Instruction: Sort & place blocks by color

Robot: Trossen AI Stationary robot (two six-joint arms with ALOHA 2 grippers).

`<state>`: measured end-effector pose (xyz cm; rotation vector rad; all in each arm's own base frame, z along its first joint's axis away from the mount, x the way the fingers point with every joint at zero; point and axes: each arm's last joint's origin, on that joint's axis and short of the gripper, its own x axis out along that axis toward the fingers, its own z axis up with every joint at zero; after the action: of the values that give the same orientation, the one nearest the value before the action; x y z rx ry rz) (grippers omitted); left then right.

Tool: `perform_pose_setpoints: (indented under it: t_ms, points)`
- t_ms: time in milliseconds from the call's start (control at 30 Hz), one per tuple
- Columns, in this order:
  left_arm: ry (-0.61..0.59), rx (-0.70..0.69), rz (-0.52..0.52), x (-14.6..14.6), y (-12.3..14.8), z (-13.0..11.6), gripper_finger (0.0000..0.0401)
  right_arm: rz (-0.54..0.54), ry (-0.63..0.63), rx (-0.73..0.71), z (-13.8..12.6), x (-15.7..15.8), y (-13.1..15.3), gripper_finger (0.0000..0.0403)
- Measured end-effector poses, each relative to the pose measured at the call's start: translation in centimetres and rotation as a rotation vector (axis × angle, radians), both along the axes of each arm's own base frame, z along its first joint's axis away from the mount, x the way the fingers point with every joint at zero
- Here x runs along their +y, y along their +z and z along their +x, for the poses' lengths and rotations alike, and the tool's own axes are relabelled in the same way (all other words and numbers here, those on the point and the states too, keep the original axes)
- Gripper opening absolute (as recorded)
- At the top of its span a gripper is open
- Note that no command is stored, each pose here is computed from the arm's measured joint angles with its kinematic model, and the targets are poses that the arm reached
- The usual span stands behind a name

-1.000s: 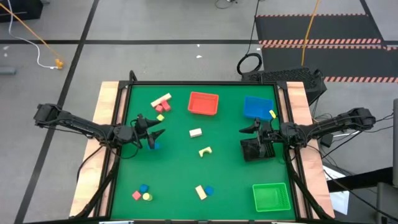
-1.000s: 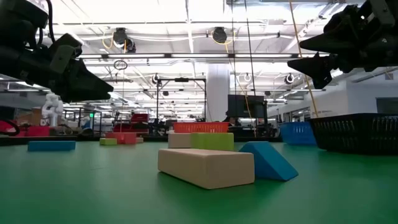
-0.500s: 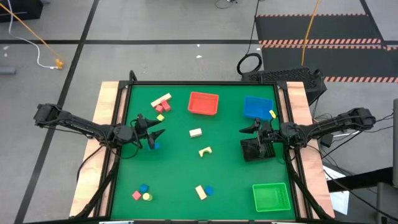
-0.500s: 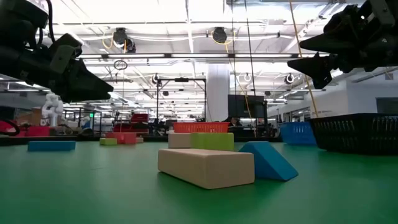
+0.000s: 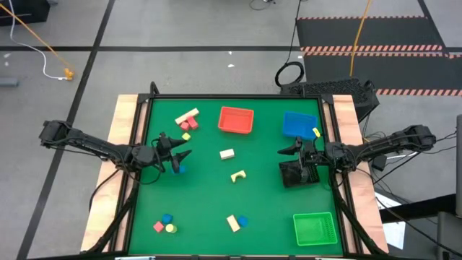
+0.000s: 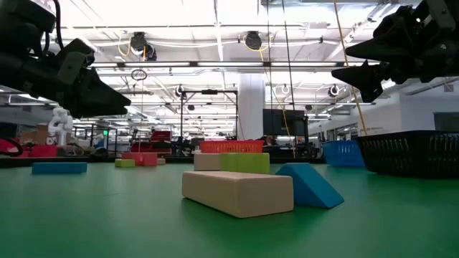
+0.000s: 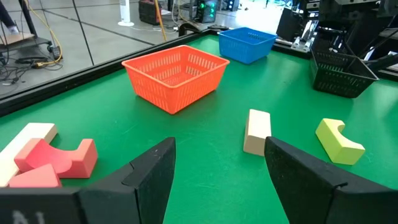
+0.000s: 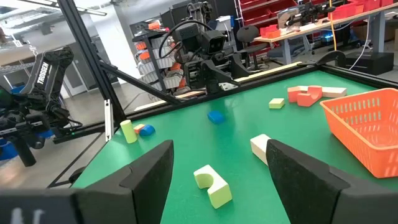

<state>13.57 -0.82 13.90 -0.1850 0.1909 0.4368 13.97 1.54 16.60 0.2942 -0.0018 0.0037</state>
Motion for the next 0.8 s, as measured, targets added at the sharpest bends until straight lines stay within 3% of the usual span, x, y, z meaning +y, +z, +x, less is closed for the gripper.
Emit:
perform_pose_setpoints:
  t_ms: [800]
  points:
    - [0.000,-0.001,0.000,0.00,0.01,0.00,0.0248,0.003,-0.002,-0.025,0.00,-0.01,0.23,0.0247]
